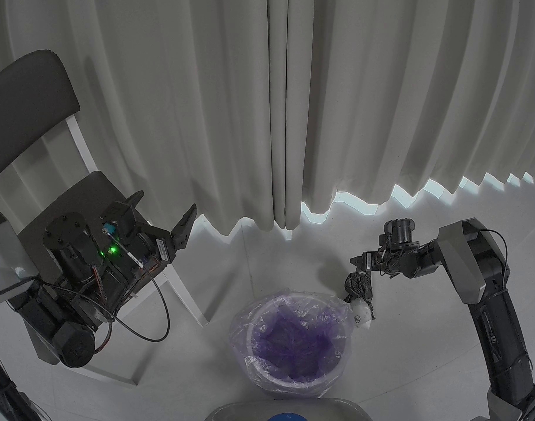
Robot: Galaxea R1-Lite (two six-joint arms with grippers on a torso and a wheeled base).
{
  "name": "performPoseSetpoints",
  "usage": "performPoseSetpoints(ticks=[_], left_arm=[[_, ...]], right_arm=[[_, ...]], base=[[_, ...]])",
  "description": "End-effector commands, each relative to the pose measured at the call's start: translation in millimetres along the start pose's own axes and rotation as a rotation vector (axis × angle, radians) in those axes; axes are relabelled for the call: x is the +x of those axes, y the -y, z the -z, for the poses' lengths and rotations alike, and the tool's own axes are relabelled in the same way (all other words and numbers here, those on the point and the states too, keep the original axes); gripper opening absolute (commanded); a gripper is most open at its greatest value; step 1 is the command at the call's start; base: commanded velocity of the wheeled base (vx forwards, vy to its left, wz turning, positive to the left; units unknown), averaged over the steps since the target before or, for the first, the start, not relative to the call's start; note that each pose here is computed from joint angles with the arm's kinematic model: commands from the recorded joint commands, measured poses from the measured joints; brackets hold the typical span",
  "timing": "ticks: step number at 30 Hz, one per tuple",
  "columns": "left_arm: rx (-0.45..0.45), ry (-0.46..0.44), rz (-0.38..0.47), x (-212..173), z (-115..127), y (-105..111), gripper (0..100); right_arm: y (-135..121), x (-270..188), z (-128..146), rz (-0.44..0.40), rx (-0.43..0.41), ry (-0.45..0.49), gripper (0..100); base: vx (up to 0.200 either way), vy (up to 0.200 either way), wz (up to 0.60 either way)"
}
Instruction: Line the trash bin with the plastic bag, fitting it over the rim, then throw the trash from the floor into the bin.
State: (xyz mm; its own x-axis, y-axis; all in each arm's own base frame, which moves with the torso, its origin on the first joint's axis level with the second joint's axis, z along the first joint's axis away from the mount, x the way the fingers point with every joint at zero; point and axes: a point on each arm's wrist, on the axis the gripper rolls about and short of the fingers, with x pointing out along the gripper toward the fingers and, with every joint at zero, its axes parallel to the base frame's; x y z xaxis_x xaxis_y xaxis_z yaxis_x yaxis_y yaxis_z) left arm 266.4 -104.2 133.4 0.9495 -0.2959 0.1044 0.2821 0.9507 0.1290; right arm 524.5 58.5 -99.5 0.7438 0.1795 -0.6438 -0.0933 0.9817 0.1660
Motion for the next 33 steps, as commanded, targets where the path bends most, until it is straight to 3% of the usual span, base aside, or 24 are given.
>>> performPoseSetpoints(ticks=[1, 5, 6, 9, 25, 33], left_arm=[[-0.001, 0.006, 0.002, 1, 2, 1, 100], [0.000, -0.002, 0.003, 2, 4, 2, 100], [0.000, -0.006, 0.004, 2, 5, 2, 100], [-0.001, -0.008, 0.005, 2, 6, 2, 100], [-0.001, -0.011, 0.017, 2, 6, 6, 100], [0.000, -0.014, 0.017, 3, 7, 6, 100]], right_arm=[[0, 10, 4, -0.001, -0.001, -0.007, 100], [2, 21, 22, 0.050, -0.001, -0.065, 100], [5, 27, 43, 0.082, 0.002, -0.146, 100], [6, 28, 50, 0.088, 0.008, -0.189, 100], [-4, 30, 53, 0.075, -0.014, -0.199, 100], [-3, 30, 65, 0.082, -0.029, -0.281, 100]], base=[[0.000, 0.000, 0.00], [0.000, 0.000, 0.00], [0.000, 0.000, 0.00], [0.000, 0.000, 0.00], [0.000, 0.000, 0.00], [0.000, 0.000, 0.00]])
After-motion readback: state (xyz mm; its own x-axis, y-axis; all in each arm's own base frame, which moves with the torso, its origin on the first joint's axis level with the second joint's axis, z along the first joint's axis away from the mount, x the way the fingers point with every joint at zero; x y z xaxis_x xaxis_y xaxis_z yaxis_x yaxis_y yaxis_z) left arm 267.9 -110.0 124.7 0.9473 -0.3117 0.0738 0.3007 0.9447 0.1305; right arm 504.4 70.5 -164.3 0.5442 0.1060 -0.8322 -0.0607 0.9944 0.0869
